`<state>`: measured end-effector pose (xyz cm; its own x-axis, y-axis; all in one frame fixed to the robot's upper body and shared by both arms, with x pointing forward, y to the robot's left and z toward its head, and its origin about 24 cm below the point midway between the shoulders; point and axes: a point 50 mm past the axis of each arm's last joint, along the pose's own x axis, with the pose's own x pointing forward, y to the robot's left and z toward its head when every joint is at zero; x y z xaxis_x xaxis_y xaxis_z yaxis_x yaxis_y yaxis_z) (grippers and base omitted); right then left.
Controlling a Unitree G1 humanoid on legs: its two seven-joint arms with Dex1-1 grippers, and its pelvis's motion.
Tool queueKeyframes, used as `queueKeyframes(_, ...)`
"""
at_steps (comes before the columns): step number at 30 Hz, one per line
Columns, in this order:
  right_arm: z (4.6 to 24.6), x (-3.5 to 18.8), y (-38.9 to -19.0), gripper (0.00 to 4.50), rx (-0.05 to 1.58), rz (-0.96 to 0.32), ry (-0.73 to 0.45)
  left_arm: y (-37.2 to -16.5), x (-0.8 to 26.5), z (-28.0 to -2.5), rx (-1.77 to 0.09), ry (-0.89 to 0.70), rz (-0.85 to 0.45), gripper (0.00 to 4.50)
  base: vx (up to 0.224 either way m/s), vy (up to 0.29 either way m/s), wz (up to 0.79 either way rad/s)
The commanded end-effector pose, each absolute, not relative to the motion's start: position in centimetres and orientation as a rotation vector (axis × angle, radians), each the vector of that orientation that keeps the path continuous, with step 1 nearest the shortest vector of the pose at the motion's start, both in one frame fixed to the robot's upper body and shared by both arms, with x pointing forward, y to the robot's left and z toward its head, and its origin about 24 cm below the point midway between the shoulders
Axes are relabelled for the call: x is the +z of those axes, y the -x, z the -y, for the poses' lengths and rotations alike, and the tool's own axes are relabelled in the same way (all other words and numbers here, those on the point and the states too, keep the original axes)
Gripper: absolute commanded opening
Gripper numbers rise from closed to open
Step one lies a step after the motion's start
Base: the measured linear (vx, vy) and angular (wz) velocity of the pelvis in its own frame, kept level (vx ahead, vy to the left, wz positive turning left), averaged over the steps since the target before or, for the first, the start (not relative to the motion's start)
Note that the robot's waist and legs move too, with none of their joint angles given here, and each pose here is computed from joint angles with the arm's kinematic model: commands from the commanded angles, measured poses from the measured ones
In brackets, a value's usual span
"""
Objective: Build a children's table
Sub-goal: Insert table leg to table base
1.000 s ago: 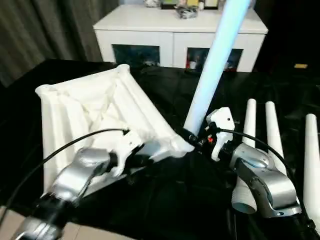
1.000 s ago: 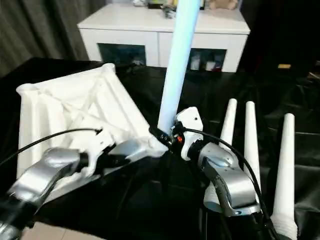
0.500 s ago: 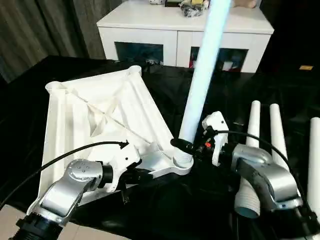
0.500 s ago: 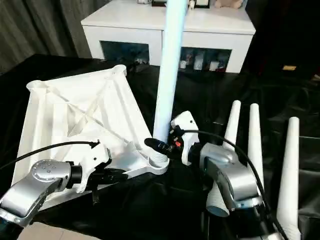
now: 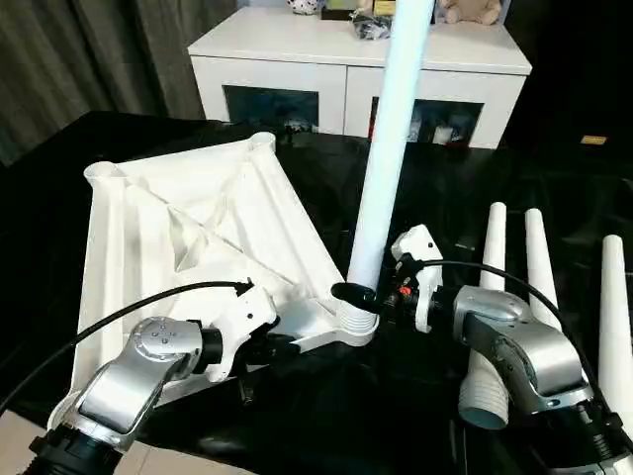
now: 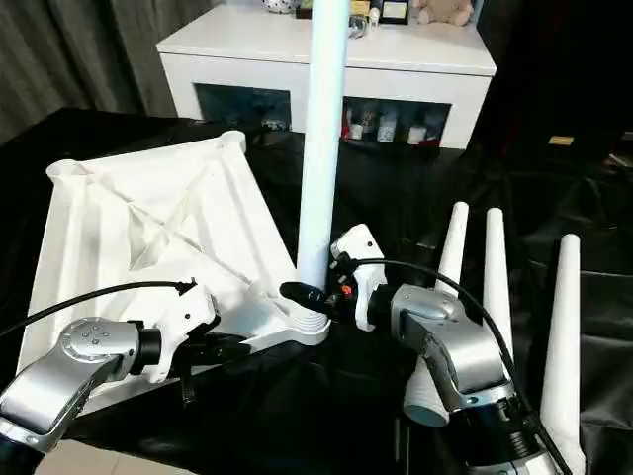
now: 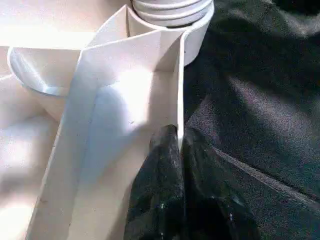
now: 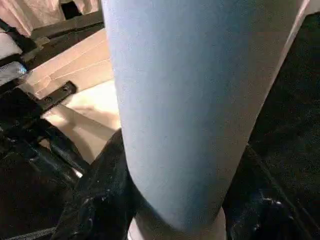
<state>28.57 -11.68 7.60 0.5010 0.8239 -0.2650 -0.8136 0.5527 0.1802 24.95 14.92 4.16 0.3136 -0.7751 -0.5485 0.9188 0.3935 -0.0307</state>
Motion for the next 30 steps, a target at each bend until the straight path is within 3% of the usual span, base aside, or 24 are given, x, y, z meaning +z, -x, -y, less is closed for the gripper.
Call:
queueKeyframes(1,11.4,7.4,-28.7,1.89,0.986,-0.34,-0.038,-24.8,3.6,-15.4,-1.12,-0.308,-0.574,0.0,0.0,0.0,0.0)
queueKeyframes(8,11.4,6.4,-28.6,1.89,0.95,-0.35,-0.092,-25.0,3.7,-15.5,-1.116,-0.304,-0.569,0.0,0.0,0.0,0.0)
queueKeyframes(21,11.9,5.5,-27.1,1.89,0.786,-0.206,-0.212,-26.5,4.3,-15.9,-1.031,-0.28,-0.515,0.0,0.0,0.0,0.0)
queueKeyframes(30,11.6,5.1,-25.8,1.88,0.777,-0.12,-0.119,-27.3,4.6,-16.0,-1.016,-0.286,-0.498,0.0,0.0,0.0,0.0)
